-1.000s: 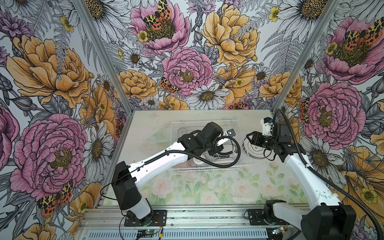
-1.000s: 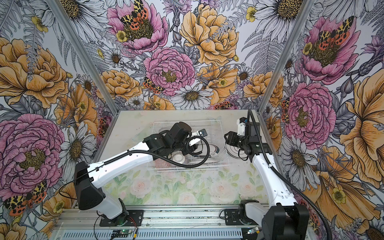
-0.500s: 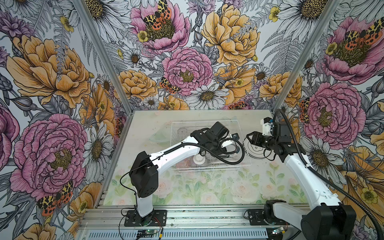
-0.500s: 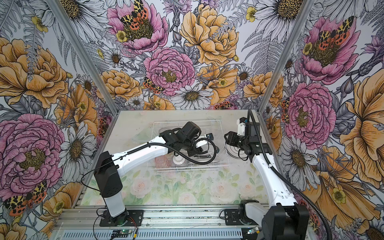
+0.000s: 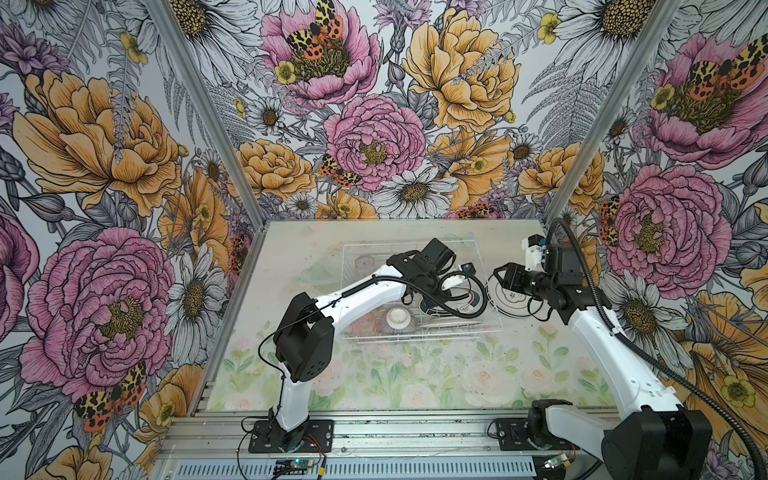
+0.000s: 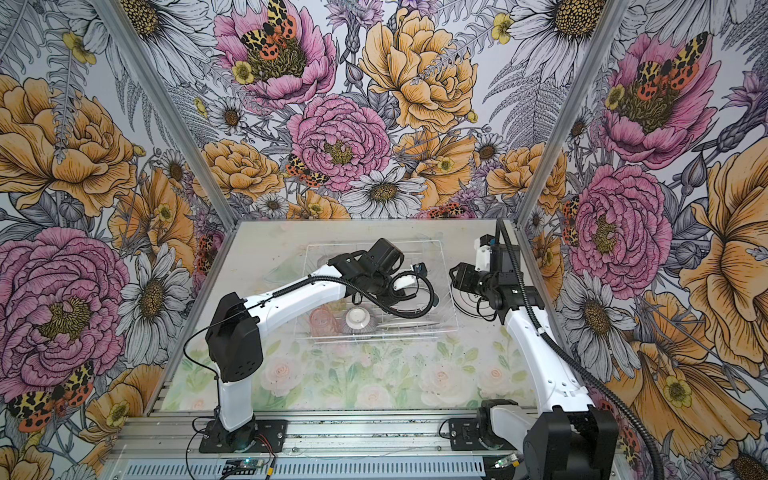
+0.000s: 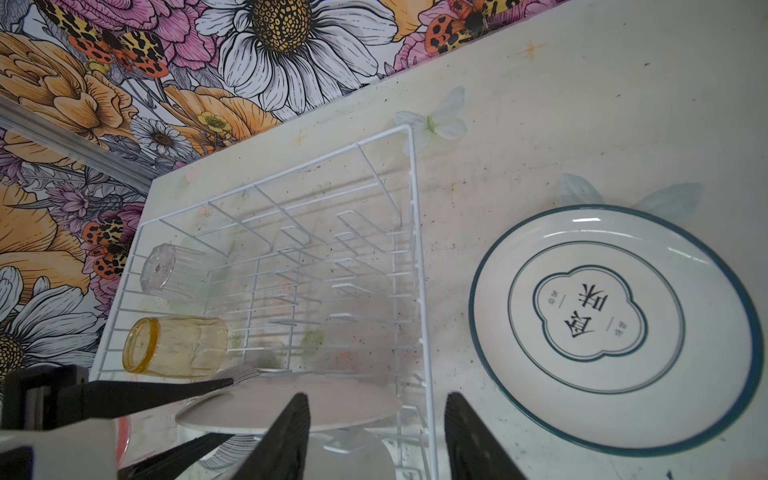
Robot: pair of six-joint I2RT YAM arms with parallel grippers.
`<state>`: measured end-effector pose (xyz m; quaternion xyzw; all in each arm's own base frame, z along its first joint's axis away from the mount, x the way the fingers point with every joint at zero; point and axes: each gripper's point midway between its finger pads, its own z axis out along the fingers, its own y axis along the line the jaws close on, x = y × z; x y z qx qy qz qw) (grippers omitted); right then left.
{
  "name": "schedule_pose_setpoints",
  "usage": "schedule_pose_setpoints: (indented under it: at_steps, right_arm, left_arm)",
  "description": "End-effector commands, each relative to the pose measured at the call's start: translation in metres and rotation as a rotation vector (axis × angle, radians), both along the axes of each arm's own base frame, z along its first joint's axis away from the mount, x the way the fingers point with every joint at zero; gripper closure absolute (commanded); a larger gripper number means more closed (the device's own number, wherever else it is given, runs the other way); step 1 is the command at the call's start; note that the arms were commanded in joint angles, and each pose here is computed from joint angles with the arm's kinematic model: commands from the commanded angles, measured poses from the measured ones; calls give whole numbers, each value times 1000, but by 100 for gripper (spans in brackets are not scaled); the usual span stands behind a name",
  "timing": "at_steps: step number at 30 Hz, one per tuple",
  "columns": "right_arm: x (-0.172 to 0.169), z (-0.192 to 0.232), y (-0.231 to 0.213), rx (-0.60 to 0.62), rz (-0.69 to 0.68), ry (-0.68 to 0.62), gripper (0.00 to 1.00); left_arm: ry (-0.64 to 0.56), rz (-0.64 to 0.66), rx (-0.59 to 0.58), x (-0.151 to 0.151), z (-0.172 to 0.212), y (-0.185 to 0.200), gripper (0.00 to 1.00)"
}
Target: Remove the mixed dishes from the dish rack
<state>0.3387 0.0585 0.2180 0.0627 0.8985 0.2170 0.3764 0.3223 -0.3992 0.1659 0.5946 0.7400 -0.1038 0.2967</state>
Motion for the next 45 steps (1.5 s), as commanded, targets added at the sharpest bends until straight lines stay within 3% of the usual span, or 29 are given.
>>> schedule_pose_setpoints:
  at_steps: [1,6,15,34,45]
  right_arm:
    - [4,0,-5,-23,-5,-21,46]
    - [5,-1,-5,-22,-6,-20,46]
    - [6,-1,-5,-21,-5,-20,46]
    - [5,4,-4,-12,-6,-32,46]
    - [3,4,-4,-8,-9,-33,46]
  left_arm:
    - [16,-14,-43,3,8,-5,77]
    - [24,-15,-45,4,6,-4,94]
    - [-4,22,-18,13,3,-1,100]
    - [-236,168,-38,34,52,14,100]
    - [-327,197,-26,23,75,23,100]
